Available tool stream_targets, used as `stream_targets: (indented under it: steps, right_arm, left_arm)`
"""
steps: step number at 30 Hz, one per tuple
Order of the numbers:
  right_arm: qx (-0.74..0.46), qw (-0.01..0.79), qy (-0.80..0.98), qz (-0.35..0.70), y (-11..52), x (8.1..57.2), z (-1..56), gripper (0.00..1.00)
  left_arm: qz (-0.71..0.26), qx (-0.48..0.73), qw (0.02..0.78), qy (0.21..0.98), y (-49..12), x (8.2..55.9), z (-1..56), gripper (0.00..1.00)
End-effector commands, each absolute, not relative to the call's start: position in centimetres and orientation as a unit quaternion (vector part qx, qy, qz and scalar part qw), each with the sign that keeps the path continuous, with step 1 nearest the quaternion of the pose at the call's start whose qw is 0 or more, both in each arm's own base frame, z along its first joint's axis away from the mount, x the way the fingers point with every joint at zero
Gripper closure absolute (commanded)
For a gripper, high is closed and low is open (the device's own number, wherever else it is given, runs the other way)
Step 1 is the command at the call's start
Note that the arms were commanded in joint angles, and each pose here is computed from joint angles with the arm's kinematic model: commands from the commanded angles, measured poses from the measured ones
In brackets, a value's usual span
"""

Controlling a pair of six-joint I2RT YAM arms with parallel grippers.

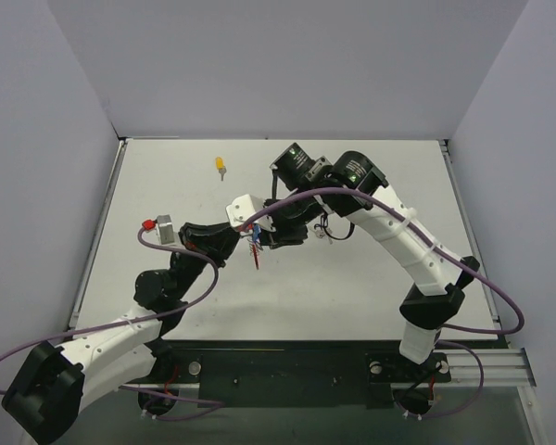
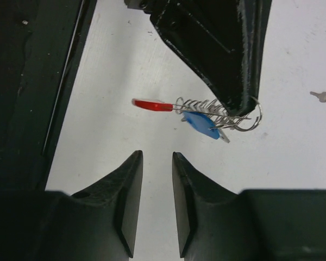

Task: Put the keys on the keyring

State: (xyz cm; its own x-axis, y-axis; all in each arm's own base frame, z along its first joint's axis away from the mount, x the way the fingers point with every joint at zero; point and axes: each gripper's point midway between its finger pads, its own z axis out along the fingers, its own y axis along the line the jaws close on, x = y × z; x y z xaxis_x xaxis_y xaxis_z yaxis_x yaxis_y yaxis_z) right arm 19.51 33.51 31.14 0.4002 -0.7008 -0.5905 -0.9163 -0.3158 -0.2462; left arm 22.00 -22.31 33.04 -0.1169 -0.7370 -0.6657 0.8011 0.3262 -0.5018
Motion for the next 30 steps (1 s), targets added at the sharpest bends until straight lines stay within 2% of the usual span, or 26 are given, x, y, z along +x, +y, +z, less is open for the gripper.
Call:
stream_targets:
  steps: [1, 5, 11, 19, 30]
  right_arm:
    - [-0.78, 0.27, 0.507, 0.247, 32.0, 16.8, 33.1, 0.73]
    - [-0.752, 0.302, 0.521, 0.269, 31.8, 17.5, 35.1, 0.69]
    - [-0.697, 0.317, 0.554, 0.325, 32.0, 18.3, 36.9, 0.66]
    - [-0.665, 0.311, 0.568, 0.372, 32.6, 17.5, 37.9, 0.69]
    - [-0.667, 0.295, 0.577, 0.368, 33.2, 17.3, 36.7, 0.76]
  left_arm:
    - [-0.576, 0.055, 0.713, 0.396, -21.0, 20.6, 37.6, 1.0]
    - [-0.562, 0.127, 0.712, 0.401, -22.5, 19.6, 37.4, 1.0]
    - [-0.576, 0.252, 0.688, 0.362, -24.8, 16.4, 37.8, 1.0]
    - [-0.585, 0.255, 0.687, 0.347, -25.1, 16.4, 38.6, 1.0]
    - [-0.59, 0.249, 0.689, 0.339, -24.8, 16.0, 39.1, 1.0]
